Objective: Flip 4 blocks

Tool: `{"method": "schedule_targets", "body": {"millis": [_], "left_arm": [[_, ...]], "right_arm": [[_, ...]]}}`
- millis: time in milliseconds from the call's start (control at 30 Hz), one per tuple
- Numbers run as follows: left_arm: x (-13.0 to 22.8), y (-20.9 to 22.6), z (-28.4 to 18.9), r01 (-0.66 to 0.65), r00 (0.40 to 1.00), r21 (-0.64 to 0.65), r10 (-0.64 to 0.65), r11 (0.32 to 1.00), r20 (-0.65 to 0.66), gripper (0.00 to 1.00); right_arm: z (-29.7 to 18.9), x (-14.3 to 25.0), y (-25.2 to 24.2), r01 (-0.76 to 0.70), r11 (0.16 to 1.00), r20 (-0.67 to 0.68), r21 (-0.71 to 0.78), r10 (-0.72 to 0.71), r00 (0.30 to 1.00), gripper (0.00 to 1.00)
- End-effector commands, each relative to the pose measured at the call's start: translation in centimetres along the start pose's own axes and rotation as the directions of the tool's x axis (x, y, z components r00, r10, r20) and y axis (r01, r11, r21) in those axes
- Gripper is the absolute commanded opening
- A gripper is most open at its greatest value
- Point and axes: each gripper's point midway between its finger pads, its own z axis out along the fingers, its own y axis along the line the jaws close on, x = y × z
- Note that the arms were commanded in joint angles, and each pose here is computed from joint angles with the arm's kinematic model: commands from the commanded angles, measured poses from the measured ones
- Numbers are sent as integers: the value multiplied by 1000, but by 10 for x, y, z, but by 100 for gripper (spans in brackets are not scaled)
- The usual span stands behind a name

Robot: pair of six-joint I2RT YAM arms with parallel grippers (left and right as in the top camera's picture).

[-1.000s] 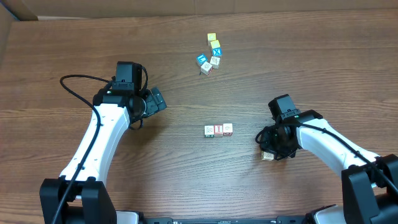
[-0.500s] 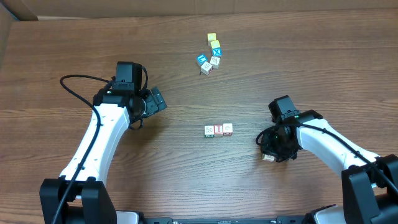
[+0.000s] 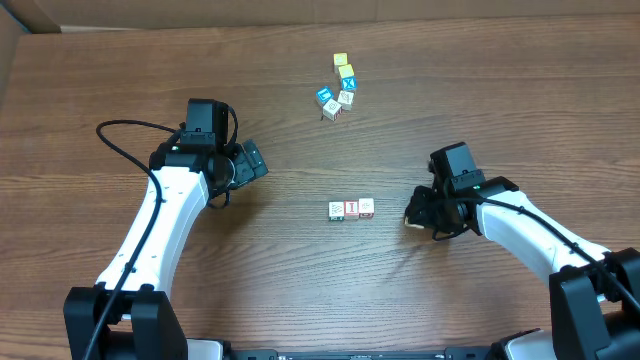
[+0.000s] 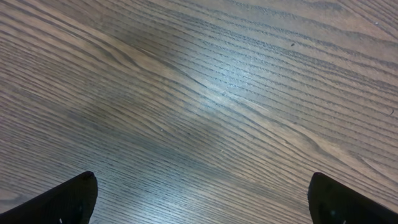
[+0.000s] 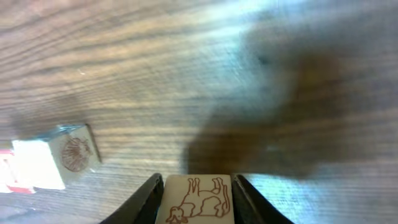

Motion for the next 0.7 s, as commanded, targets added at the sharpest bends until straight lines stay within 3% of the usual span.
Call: {"method": "schedule_targets", "body": {"millis": [0, 133, 300, 433, 567, 667], "left_arm": [[-4, 0, -3, 8, 1000, -3, -8, 1000, 15, 100], [-4, 0, -3, 8, 1000, -3, -8, 1000, 15, 100], [-4, 0, -3, 8, 1000, -3, -8, 1000, 15, 100], [-4, 0, -3, 8, 1000, -3, -8, 1000, 15, 100], [-4, 0, -3, 8, 1000, -3, -8, 1000, 15, 100], [-4, 0, -3, 8, 1000, -3, -8, 1000, 15, 100]], "right_arm": [[-5, -11, 7, 16, 1000, 48, -13, -15, 999, 38], [-6, -16, 7, 20, 1000, 72, -10, -20, 997, 44], [-6, -19, 9, 31, 999, 87, -15, -30, 996, 59], [-8, -20, 9, 27, 1000, 81, -12, -26, 996, 58], [-20, -22, 15, 20, 1000, 49, -2, -20, 999, 45], [-25, -19, 15, 14, 1000, 25, 13, -14, 1000, 54]]}}
